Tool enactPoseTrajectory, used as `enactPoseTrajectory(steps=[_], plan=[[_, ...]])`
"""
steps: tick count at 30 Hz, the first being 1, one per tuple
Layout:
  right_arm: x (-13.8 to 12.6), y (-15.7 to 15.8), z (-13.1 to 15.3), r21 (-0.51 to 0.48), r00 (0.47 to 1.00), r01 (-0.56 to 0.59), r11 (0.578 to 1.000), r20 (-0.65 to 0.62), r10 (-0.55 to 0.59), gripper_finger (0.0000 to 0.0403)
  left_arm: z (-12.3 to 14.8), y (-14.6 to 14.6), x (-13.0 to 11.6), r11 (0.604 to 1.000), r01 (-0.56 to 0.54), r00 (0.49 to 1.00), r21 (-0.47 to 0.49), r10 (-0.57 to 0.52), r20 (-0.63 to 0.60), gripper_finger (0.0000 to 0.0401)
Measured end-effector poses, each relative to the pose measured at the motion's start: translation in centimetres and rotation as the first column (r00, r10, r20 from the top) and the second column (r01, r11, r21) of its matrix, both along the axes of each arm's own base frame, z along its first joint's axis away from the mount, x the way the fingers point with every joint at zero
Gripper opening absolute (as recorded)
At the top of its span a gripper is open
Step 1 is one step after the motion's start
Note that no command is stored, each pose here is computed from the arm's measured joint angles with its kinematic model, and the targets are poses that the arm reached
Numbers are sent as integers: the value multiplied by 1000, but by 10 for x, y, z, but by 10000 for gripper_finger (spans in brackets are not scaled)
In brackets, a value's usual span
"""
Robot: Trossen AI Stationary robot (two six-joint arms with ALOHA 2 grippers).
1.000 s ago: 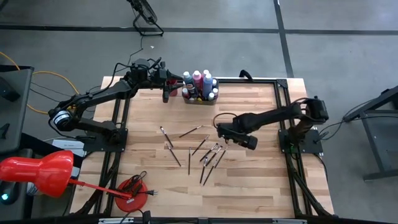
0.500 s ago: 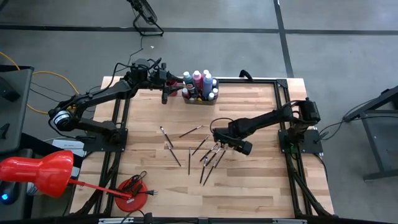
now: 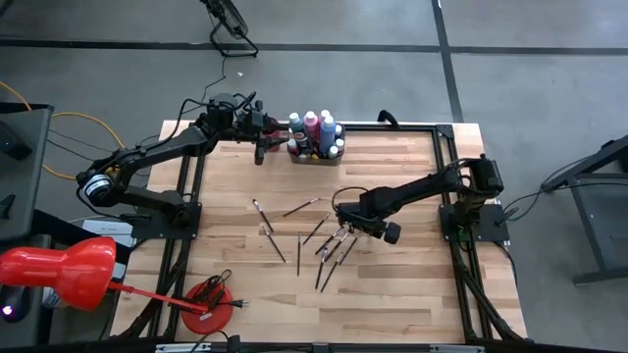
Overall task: Pick & Place Paint Supplies
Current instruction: Put the black paint brush into the pink cup
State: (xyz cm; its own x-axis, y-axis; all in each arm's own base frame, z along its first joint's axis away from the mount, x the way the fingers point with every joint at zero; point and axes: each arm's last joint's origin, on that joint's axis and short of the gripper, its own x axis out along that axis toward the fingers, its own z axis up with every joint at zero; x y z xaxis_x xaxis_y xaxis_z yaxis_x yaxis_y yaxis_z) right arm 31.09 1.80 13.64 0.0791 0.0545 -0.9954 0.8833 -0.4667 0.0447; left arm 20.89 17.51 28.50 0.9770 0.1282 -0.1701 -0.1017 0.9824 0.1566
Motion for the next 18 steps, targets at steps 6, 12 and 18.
enactPoseTrajectory(steps=[6,12,18], plan=[[-1,1,0,-3,1000,0,1000,-8,0,98,0,0,0,1000,0,1000,-1,0,-2,161],[-1,4,-1,-7,1000,-2,1000,-8,2,68,0,0,0,1000,0,1000,0,0,-1,161],[-1,4,-1,-6,1000,0,1000,-8,0,42,0,0,0,1000,0,1000,0,0,-1,161]])
